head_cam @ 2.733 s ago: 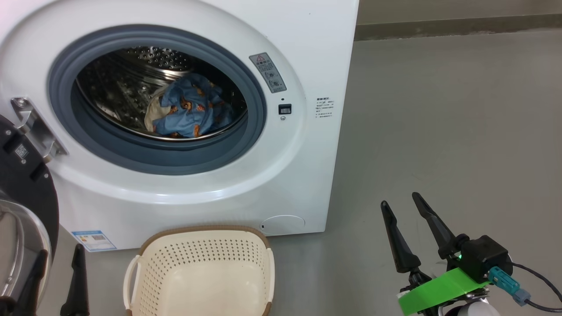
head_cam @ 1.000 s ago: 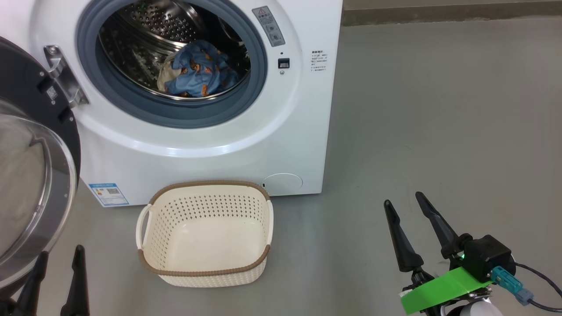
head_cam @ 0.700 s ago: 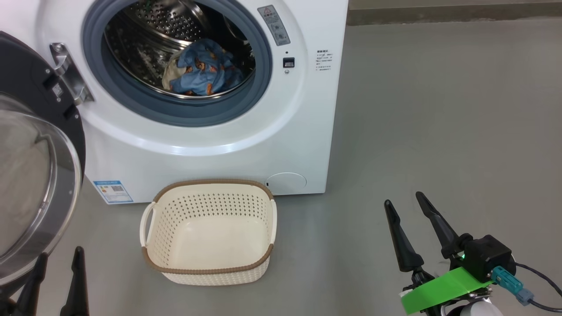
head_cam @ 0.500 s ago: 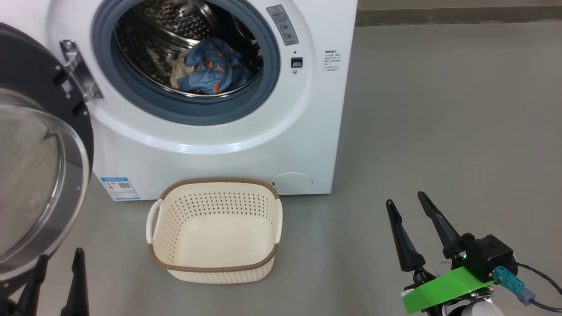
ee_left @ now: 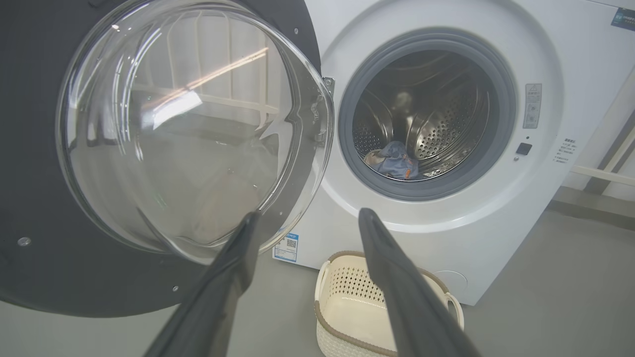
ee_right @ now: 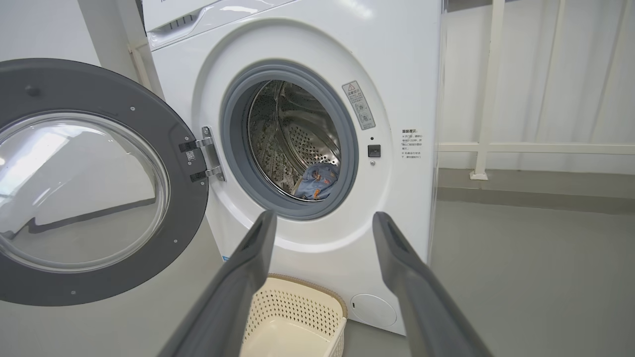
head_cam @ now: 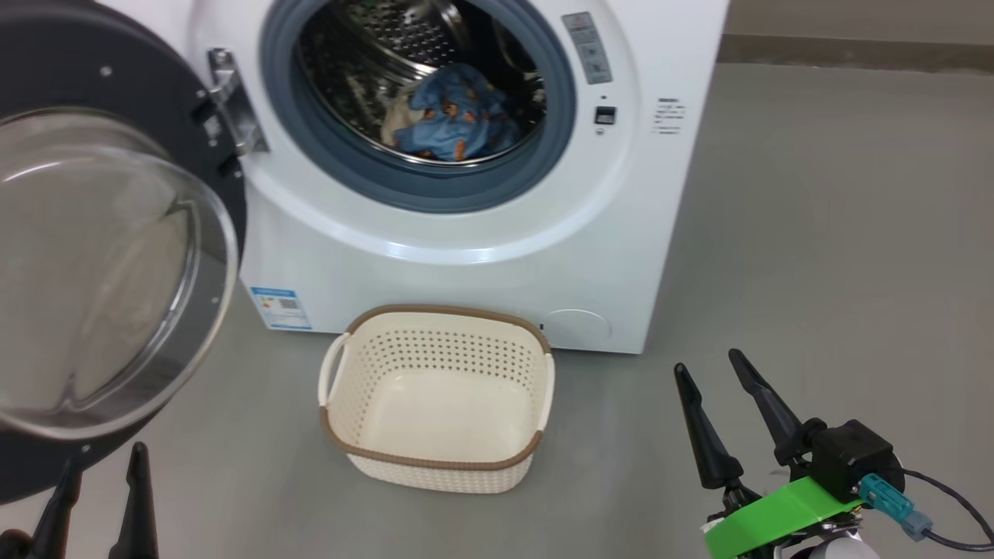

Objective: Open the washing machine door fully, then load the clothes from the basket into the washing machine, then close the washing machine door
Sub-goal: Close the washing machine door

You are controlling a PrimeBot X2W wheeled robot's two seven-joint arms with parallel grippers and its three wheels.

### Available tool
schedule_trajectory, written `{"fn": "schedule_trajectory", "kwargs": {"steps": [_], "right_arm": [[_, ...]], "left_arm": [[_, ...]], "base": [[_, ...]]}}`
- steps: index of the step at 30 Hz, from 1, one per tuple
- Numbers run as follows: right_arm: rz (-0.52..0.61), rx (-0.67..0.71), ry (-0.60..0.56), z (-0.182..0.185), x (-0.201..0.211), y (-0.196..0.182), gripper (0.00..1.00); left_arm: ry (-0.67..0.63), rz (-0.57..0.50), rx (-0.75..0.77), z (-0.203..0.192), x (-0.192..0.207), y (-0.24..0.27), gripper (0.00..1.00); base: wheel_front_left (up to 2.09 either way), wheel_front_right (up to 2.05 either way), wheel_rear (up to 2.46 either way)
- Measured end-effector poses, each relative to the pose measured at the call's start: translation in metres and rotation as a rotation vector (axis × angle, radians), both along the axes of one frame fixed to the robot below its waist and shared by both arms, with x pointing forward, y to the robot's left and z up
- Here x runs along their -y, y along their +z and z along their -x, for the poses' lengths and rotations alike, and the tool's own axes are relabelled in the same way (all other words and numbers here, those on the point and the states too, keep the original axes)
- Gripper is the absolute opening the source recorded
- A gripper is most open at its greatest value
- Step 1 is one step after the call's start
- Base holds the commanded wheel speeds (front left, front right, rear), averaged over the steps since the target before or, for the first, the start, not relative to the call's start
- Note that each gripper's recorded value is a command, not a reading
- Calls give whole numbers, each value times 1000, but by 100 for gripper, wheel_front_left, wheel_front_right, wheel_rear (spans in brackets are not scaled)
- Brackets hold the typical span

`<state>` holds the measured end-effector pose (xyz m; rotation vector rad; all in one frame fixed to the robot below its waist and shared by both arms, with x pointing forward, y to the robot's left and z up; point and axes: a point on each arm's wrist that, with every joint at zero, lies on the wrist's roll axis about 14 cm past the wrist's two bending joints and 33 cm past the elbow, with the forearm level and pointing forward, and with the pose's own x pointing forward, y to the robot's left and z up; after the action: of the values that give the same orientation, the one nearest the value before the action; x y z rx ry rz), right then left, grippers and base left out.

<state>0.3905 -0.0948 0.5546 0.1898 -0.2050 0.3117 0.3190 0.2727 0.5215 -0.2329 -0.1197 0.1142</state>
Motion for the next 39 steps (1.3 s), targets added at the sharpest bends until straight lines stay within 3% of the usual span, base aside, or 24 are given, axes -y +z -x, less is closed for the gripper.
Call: {"fn": "schedule_trajectory", "kwargs": {"steps": [23,39], "right_arm": [[22,-29,338,-2,-120,-8,100],[38,-16,458,7,-163,-4,100]], "left_arm": [[323,14,11,96,-73,-1,100],[431,14,20,130,-90,0,100]], "base": [[0,0,0],[0,0,0]]}}
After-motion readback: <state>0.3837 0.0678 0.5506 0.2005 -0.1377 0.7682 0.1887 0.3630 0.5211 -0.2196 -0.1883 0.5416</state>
